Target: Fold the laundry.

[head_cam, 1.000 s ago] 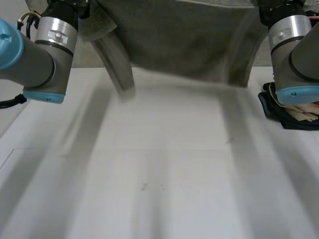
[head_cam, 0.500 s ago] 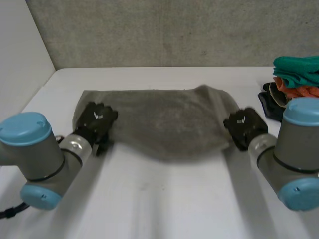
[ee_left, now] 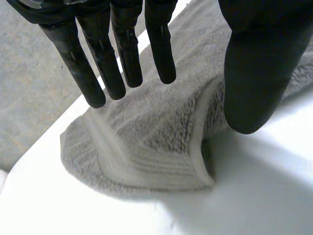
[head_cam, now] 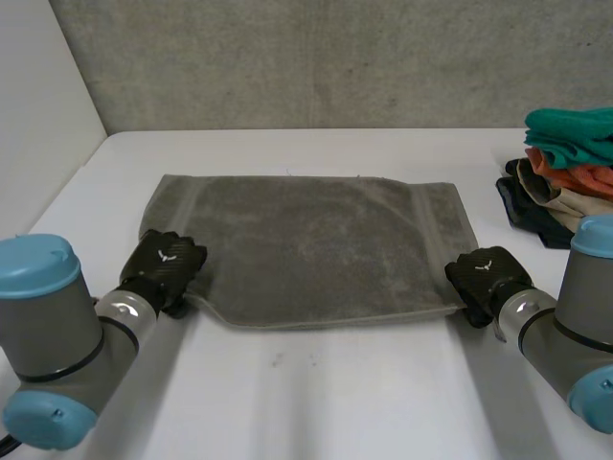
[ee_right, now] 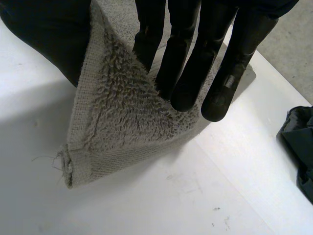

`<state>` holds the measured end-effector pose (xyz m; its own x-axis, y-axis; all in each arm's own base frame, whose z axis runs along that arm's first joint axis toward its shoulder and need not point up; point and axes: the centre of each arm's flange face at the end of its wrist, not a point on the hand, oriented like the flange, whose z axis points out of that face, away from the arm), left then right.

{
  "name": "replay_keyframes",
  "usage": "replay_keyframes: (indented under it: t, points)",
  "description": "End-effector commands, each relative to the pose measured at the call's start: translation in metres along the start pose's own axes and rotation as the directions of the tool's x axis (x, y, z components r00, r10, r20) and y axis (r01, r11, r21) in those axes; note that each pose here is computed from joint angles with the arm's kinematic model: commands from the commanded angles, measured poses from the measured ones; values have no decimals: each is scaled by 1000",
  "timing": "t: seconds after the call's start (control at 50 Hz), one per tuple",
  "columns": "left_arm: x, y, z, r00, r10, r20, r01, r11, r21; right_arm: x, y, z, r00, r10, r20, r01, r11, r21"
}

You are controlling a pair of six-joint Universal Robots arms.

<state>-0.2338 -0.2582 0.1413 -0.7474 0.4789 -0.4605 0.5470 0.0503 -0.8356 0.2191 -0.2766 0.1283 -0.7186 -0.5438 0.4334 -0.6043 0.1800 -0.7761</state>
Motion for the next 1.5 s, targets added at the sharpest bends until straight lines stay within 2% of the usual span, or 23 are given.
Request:
replay_keyframes:
  t: [0.02,0.24,0.38,0.46,0.62,0.7,0.8,0.9,1.1,1.28,1.5]
  points:
    - [-2,11,-9,1000,-4,31,5,999,-50,0,0,0,1000,-1,-1,1,1000,-1]
    - [-32,24,18,989,-25,145,29,999,-29,-1,0,0,1000,9,0,-9,1000,-2]
    - [-41,26,30,988,-32,154,31,1000,5,-1,2,-2,1000,9,-1,-9,1000,-12]
    - [-36,18,23,993,-35,115,33,999,21,1,-2,-9,1000,-7,0,7,1000,-13]
    - [-42,0,-6,993,-46,105,45,999,7,3,-14,-28,999,-4,35,5,999,-32]
    - [-37,-2,-19,994,-88,70,90,996,-24,2,-14,-28,999,1,47,0,1000,-26]
    - [-25,0,-25,976,-217,3,217,975,-39,1,-14,-27,998,4,55,-3,1000,-22]
    - [-22,3,-21,965,-261,-10,261,964,-45,1,-14,-27,998,4,55,-3,1000,-22]
    - [-25,23,14,965,-261,15,262,963,-68,1,-13,-27,999,5,53,-4,1000,-18]
    - [-29,31,23,966,-251,66,256,962,-91,2,-14,-26,999,3,46,-2,1000,-12]
    - [-47,30,21,979,-129,158,140,988,-62,1,-15,-26,999,-10,52,11,1000,-6]
